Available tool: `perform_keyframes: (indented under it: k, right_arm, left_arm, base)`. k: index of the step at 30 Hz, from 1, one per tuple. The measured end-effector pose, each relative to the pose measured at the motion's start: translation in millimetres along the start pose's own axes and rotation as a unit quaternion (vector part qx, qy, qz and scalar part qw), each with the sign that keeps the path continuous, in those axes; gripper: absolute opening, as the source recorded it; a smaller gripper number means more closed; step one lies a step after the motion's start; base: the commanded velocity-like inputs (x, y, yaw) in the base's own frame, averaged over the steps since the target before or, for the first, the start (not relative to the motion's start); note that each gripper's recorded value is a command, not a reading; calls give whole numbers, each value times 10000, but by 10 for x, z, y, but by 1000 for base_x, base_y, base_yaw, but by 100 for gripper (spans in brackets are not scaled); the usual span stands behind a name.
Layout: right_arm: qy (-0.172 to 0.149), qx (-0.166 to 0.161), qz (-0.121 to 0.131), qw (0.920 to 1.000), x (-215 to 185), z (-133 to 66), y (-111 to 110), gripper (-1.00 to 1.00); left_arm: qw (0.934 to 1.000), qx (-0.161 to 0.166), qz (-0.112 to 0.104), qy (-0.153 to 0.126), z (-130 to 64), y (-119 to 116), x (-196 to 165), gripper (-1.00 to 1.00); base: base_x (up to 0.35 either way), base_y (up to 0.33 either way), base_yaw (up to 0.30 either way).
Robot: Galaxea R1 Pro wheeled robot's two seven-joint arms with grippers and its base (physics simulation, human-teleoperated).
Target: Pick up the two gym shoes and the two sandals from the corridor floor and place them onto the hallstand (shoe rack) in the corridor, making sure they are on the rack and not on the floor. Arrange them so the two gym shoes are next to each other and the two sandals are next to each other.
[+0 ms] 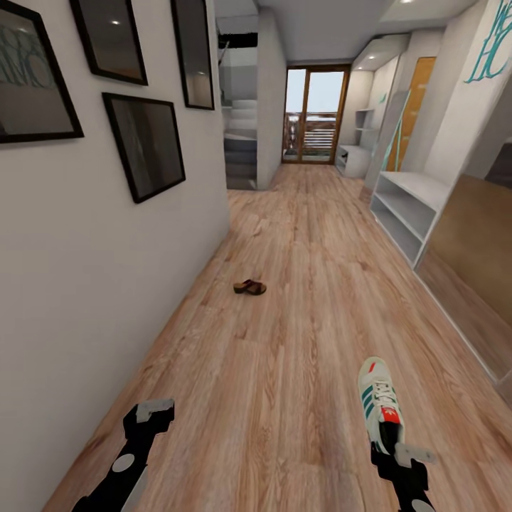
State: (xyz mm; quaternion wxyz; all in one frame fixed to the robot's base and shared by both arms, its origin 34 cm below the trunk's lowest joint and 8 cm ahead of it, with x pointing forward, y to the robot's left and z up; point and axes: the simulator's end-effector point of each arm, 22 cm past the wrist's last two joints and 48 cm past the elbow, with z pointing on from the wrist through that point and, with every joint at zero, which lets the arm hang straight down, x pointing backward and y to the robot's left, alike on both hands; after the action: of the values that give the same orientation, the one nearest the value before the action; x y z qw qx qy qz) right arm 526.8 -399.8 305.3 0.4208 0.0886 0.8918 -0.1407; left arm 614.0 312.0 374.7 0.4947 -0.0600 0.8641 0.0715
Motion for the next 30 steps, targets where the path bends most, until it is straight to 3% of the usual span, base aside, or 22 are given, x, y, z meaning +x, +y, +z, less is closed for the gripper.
perform_keyframes:
  k: [19,30]
  right_arm:
    - [3,35,-16,10000,2,4,-41,-100]
    - [-30,30,3,10000,-33,-3,-30,-100]
  left_arm:
    - [10000,5,2,4,-1,-5,4,100]
    - [10000,4,-4,-35,-7,-3,-39,100]
  base:
    - [340,0,-3]
    - [340,21,-164]
